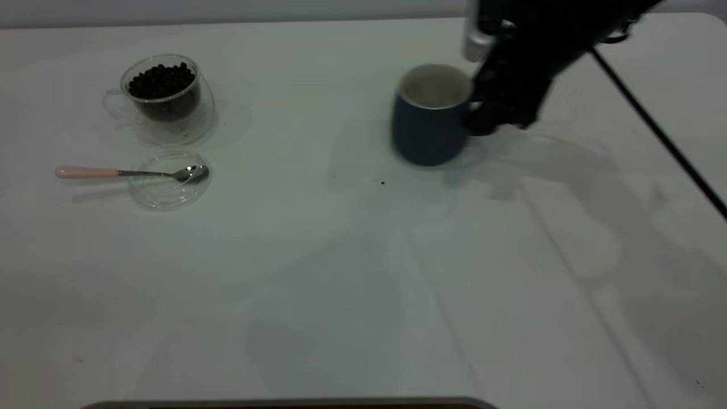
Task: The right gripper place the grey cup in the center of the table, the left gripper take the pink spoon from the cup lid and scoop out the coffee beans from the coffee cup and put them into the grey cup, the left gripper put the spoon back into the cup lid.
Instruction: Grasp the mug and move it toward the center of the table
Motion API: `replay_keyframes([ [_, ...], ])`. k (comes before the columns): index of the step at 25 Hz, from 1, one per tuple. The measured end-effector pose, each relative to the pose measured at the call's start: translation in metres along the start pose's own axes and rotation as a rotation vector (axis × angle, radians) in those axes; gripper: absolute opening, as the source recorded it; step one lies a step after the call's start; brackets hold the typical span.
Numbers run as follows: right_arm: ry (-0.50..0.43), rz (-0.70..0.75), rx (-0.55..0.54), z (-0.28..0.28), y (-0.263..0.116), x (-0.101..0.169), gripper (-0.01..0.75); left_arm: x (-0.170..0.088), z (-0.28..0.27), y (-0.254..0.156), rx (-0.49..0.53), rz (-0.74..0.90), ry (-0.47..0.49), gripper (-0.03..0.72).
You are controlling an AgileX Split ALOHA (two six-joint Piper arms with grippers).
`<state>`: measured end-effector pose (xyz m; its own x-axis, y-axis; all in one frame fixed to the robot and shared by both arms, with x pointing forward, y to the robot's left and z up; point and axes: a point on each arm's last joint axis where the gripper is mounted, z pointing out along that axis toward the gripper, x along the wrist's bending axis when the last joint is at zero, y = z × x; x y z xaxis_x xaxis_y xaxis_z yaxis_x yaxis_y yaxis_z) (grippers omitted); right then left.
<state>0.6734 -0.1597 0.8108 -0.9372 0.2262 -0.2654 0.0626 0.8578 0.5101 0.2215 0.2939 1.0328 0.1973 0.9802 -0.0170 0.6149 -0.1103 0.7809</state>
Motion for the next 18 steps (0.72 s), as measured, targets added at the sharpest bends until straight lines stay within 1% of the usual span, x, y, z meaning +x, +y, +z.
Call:
replay_keyframes([
  [4, -0.002, -0.018, -0.052, 0.013, 0.031, 0.005, 0.551, 0.000, 0.000, 0.000, 0.000, 0.001, 0.000, 0.401],
  [7, 0.016, -0.049, -0.068, 0.022, 0.046, 0.015, 0.537, 0.000, 0.000, 0.000, 0.000, 0.001, 0.000, 0.401],
  [10, 0.047, -0.057, -0.079, 0.026, 0.050, 0.021, 0.532, 0.000, 0.000, 0.000, 0.000, 0.001, 0.000, 0.401],
  [12, 0.050, -0.052, -0.066, 0.025, 0.042, 0.020, 0.532, 0.000, 0.000, 0.000, 0.000, 0.001, 0.000, 0.401],
  [14, 0.039, -0.010, -0.031, 0.018, 0.028, 0.015, 0.532, 0.000, 0.000, 0.000, 0.000, 0.001, 0.000, 0.401],
  [15, 0.031, 0.035, -0.010, 0.013, 0.019, 0.013, 0.532, 0.000, 0.000, 0.000, 0.000, 0.001, 0.000, 0.401],
  [17, 0.003, 0.154, 0.024, -0.001, 0.007, 0.009, 0.532, 0.000, 0.000, 0.000, 0.000, 0.001, 0.000, 0.401],
  [18, -0.002, 0.256, 0.032, -0.009, 0.003, 0.011, 0.531, 0.000, 0.000, 0.000, 0.000, 0.001, 0.000, 0.401],
])
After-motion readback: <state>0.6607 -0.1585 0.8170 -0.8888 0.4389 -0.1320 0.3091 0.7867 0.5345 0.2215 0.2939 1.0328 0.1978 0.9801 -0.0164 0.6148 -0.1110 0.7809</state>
